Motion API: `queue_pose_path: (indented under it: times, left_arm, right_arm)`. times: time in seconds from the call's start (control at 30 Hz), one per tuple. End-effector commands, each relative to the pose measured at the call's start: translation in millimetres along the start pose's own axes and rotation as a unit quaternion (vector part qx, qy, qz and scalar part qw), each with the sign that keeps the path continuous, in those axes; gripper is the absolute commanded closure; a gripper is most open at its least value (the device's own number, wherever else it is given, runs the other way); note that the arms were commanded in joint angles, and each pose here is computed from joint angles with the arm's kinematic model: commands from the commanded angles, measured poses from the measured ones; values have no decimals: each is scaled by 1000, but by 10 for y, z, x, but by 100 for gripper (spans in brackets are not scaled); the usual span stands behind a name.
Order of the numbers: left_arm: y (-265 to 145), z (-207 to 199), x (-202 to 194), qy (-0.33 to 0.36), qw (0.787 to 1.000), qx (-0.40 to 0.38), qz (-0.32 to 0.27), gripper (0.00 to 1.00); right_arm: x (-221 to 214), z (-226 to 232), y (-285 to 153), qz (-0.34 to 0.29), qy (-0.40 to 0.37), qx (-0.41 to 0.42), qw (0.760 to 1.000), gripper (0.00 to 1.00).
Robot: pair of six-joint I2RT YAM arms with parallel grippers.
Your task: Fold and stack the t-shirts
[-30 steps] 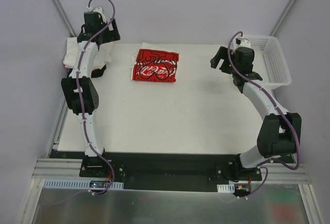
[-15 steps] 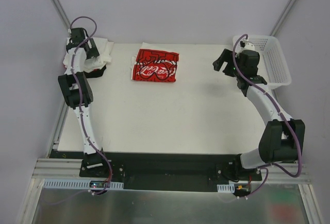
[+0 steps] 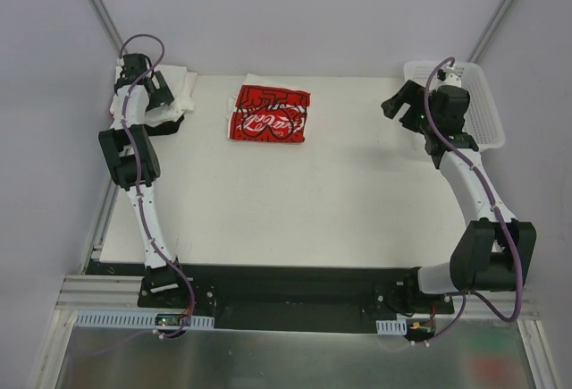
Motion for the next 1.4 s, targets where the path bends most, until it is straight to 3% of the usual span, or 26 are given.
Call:
queue_pose_path:
  times: [0.0,0.13,0.33,0.73,1.13,1.37]
  left_arm:
    - [-218,210,-431,-19,990,49,131,1]
    - [-255,237,-608,-40,983,55,168,1]
    - [-242,217,-758,-19,980,66,187,1]
    - [-528,-41,-296,-9,992,-1,122,1]
    - [-1224,-302,160,18,997,-76,28,1]
    - [-1038,-368,450,42,993,-85,-68,1]
  right_arm:
    - [461,62,-244,-72,16,18,997,4]
    - [630,7,-318,-95,23,13,995,4]
    - [732,-28,-418,-113,21,12,993,4]
    - [607,-97,-567,-118,24,-7,993,4]
    - [568,-75,-592,-120,34,7,992,4]
    - [401,-73,-446,-84,54,48,994,4]
Point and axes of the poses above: each gripper's point midway between its finger pads, its own y axis out along the fingers, its own z axis along the line the jaws close on, x = y × z, the point moved 10 cm from there along -y, back along the fingers, and after that the axes turned 12 degrees about -y, right-handed, at the moved point
